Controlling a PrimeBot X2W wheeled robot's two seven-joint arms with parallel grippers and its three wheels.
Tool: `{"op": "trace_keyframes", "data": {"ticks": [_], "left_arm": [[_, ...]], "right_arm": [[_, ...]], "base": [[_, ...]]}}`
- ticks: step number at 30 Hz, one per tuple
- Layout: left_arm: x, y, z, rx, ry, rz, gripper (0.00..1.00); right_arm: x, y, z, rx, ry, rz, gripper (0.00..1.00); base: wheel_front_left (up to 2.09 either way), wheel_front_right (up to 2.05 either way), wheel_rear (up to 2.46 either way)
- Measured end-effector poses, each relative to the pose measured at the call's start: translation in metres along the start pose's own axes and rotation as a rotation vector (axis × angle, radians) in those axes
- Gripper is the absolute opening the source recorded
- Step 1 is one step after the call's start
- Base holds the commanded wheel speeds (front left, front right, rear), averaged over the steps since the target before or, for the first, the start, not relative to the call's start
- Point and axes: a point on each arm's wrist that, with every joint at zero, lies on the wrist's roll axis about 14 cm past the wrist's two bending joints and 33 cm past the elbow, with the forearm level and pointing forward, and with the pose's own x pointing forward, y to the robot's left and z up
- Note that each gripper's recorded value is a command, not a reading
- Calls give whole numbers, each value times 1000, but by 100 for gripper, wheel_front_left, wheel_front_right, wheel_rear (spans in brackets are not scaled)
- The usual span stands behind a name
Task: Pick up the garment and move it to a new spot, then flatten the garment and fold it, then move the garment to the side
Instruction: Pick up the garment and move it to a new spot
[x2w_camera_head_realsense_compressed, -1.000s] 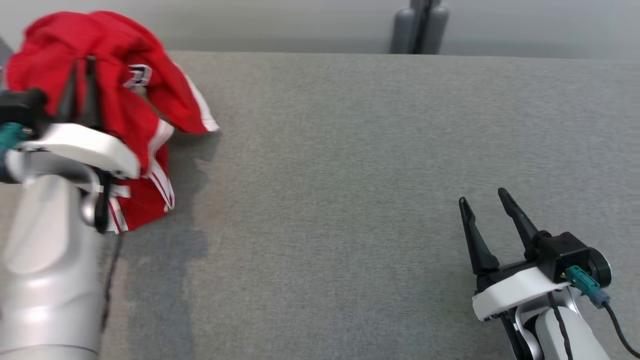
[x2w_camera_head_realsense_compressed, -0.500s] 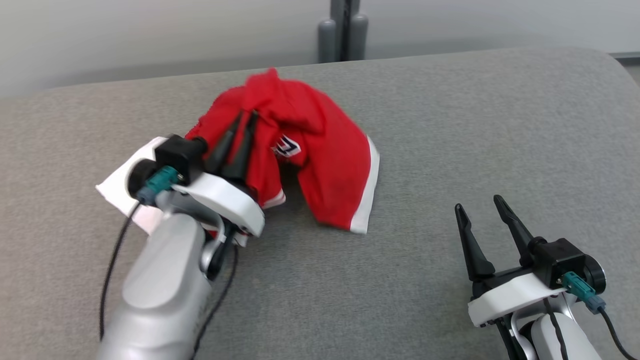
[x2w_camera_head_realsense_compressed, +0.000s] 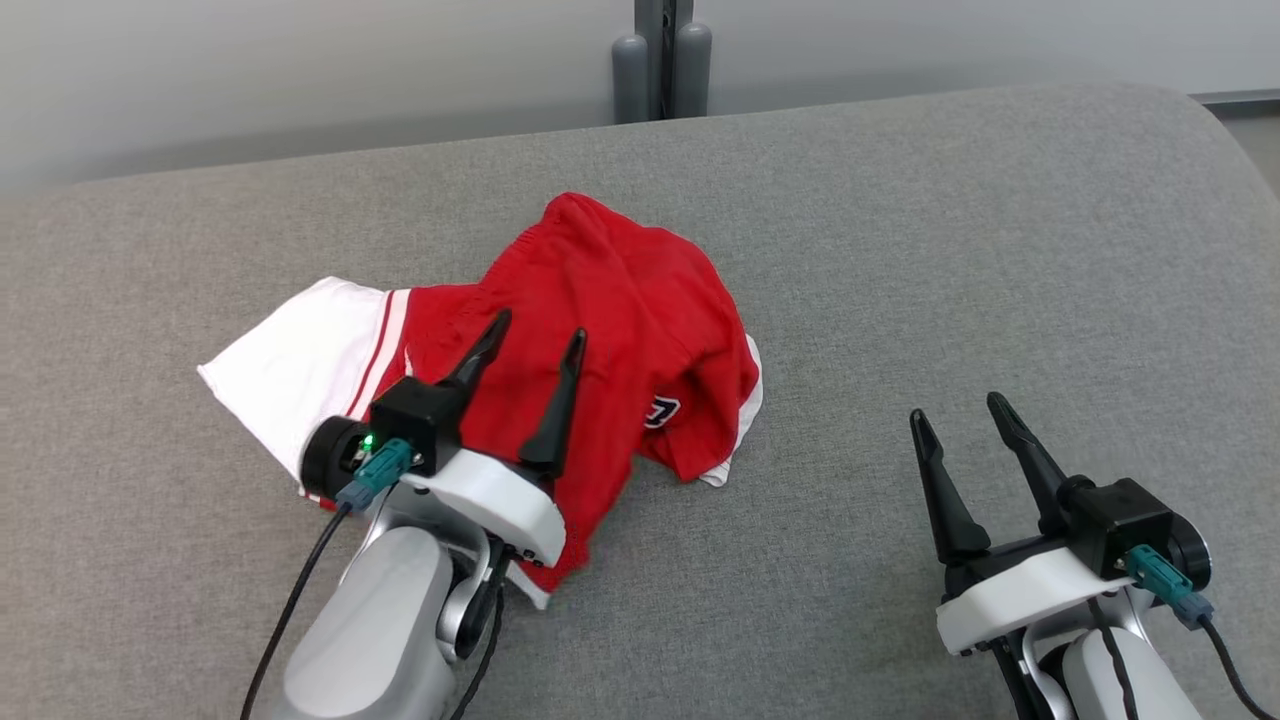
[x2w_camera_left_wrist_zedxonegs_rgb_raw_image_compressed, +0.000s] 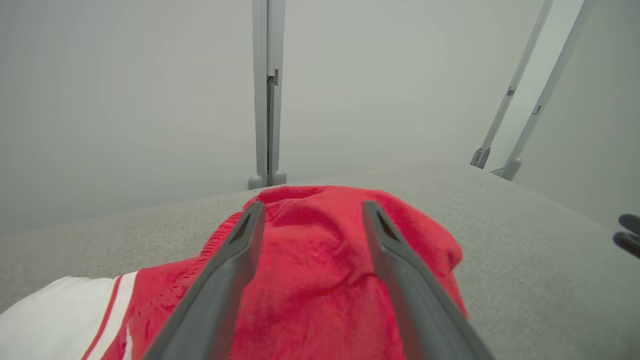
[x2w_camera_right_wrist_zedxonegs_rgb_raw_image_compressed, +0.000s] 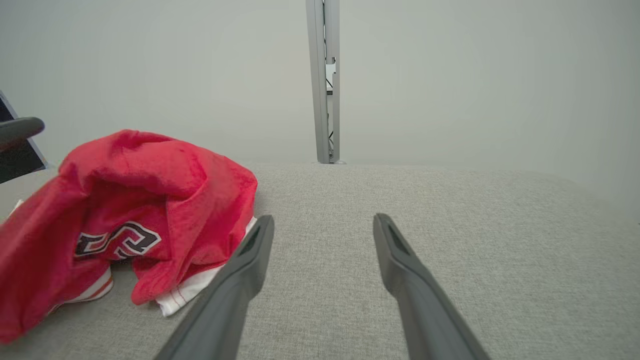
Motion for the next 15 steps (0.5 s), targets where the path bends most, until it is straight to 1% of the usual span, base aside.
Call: {"op": "trace_keyframes", "data": {"ticks": [4,9,15], "left_arm": [[-18,31,9,19,-32,126,100],[-57,72,11,54,-39,287,100],[-110,105,12,81,-47,440,100]], "right_arm": [[0,3,7,0,-20,7,100],[-7,6,14,1,-40,11,100],[-17,10,20,-9,-56,17,100]], "base": [[0,0,0],[0,0,0],[0,0,0]]}}
